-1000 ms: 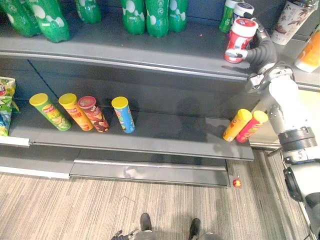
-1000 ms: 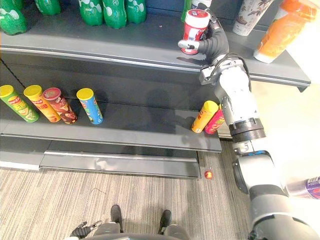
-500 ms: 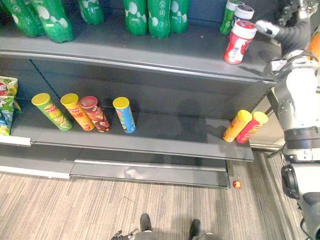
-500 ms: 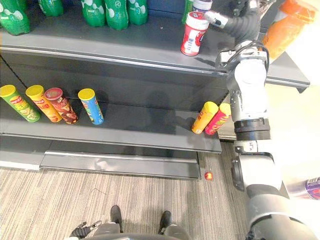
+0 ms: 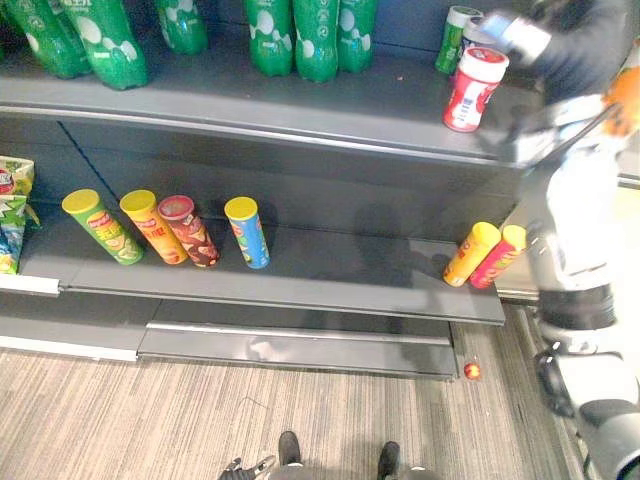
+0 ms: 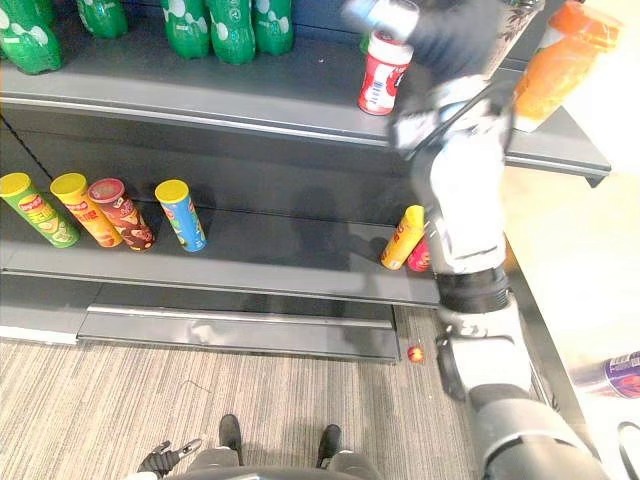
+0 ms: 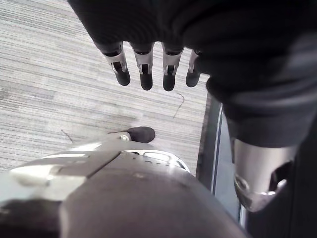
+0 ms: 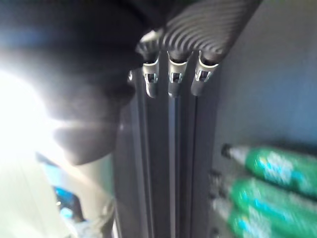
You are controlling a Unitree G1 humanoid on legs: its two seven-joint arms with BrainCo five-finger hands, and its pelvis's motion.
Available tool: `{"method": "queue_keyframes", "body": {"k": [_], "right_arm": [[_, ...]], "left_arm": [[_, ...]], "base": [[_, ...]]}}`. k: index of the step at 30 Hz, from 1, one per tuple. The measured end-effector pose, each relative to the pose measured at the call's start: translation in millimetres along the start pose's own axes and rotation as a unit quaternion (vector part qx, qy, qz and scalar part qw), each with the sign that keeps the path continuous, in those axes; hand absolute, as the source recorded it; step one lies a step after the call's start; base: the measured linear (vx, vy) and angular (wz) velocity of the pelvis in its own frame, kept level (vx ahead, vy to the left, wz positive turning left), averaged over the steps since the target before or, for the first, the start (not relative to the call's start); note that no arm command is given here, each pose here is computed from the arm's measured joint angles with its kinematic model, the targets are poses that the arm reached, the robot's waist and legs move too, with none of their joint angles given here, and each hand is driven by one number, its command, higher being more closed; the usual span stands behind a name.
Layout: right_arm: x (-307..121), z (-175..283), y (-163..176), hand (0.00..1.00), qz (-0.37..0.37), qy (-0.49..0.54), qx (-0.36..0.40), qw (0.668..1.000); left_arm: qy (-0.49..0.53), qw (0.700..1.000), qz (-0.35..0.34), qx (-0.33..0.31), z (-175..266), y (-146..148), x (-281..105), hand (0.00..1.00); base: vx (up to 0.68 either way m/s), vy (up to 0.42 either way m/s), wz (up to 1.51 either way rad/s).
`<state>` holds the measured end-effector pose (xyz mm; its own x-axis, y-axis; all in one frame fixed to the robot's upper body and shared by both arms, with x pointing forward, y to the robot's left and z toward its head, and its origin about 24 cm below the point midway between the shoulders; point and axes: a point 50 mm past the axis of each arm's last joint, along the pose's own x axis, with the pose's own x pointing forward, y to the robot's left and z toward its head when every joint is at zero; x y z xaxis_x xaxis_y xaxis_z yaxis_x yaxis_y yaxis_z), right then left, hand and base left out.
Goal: Put the gum and the chips on the shelf.
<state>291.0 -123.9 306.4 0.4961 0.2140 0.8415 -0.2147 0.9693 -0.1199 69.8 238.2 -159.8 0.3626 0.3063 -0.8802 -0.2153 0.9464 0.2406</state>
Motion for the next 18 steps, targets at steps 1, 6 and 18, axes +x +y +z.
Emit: {"method": "queue_keyframes", "body": {"k": [1,6,18], "right_arm": [[-9,-6,11,0.0,0.017,0.013,0.019,1.0],[-56,-28,65,0.0,0.087,0.085,0.126,0.984],[-188,-70,110,0.0,0.141,0.325,0.26,0.898]], "left_arm": [[0.0,1.0,0.0,0.004,0,0,0,0.0],[0.003,1.0,0.004,0.005,-2,1,0,0.0],[0.013,1.0,0.009,0.008,-8,3,-1,0.0]], "base": [[0.0,0.0,0.0],[0.0,0.001,-0.09],[0.02,0.0,-0.08]]}}
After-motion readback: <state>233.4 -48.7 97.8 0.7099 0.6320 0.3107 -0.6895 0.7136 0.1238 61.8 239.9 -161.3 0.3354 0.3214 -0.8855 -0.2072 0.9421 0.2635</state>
